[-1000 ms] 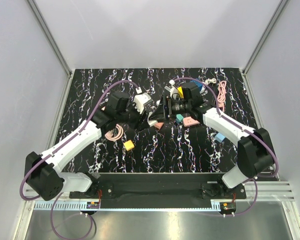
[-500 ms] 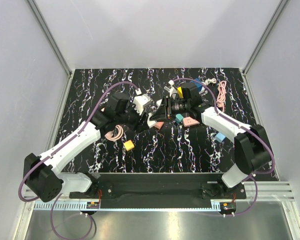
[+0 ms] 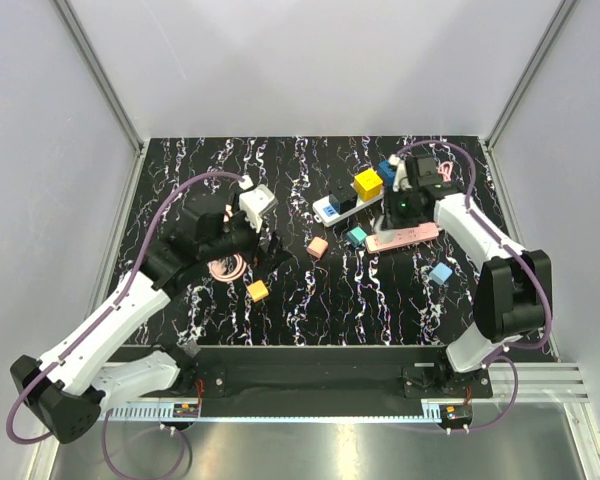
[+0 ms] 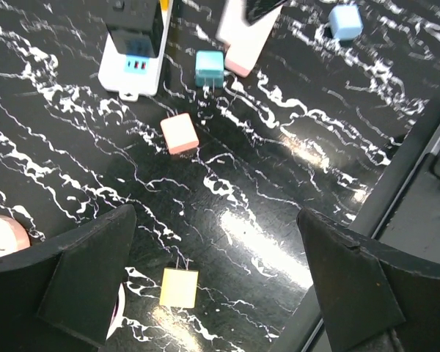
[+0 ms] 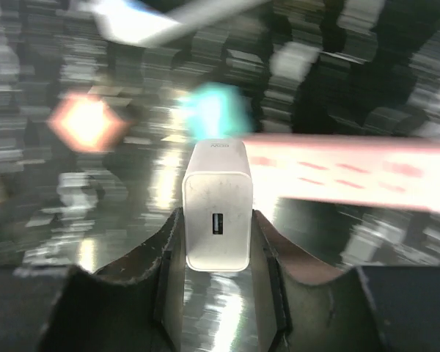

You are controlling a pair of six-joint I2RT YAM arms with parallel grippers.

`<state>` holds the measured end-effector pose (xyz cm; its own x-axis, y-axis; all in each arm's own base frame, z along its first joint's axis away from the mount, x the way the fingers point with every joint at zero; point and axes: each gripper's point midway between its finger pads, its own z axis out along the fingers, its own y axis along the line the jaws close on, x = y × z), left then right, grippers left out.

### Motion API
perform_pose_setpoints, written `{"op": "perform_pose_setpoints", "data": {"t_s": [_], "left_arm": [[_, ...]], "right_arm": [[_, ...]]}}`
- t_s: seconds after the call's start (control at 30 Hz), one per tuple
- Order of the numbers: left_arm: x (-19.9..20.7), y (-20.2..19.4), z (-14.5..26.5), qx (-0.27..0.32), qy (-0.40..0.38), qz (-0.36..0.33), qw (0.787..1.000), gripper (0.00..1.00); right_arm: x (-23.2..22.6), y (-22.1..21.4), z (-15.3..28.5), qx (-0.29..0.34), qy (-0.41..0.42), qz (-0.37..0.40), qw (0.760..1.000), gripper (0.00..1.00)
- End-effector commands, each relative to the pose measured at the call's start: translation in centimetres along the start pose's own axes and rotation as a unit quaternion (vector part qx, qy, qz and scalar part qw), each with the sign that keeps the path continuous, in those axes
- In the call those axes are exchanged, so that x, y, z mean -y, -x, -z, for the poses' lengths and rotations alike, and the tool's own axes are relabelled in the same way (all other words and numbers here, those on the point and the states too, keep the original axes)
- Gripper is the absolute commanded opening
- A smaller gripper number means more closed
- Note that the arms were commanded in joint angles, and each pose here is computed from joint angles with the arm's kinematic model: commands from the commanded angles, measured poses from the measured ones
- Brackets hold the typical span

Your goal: Insert the plug

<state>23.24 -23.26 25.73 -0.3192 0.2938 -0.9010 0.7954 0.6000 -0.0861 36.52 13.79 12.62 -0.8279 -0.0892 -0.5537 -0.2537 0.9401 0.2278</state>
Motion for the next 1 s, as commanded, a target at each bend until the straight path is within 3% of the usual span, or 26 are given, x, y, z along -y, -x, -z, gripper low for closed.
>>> {"op": "perform_pose_setpoints", "data": {"t_s": [0.0,0.23,0.53,0.77,0.97], "left_arm": [[0.7,1.0,0.7,0.032,-0.007,0.002,0.999,0.99],[2.2,0.9,1.8,0.048,-0.026,-0.001,0.999,0.99],[2.6,1.0,1.9,0.050,-0.029,-0.009,0.998,0.99],[2.5,0.9,1.7,0.046,-0.026,-0.010,0.999,0.99],[2.4,0.8,1.6,0.045,-0.024,-0.011,0.999,0.99]], "right_arm": [[7.5,-1.1,1.2,-0.034,-0.112,0.046,0.992,0.00],[11.6,-1.5,2.1,-0.039,-0.131,0.021,0.990,0.00],[12.5,-0.7,1.1,-0.043,-0.110,0.027,0.993,0.00],[10.8,0.6,1.5,-0.037,-0.067,0.014,0.997,0.00],[12.1,0.5,0.3,-0.055,-0.086,0.019,0.995,0.00]]}}
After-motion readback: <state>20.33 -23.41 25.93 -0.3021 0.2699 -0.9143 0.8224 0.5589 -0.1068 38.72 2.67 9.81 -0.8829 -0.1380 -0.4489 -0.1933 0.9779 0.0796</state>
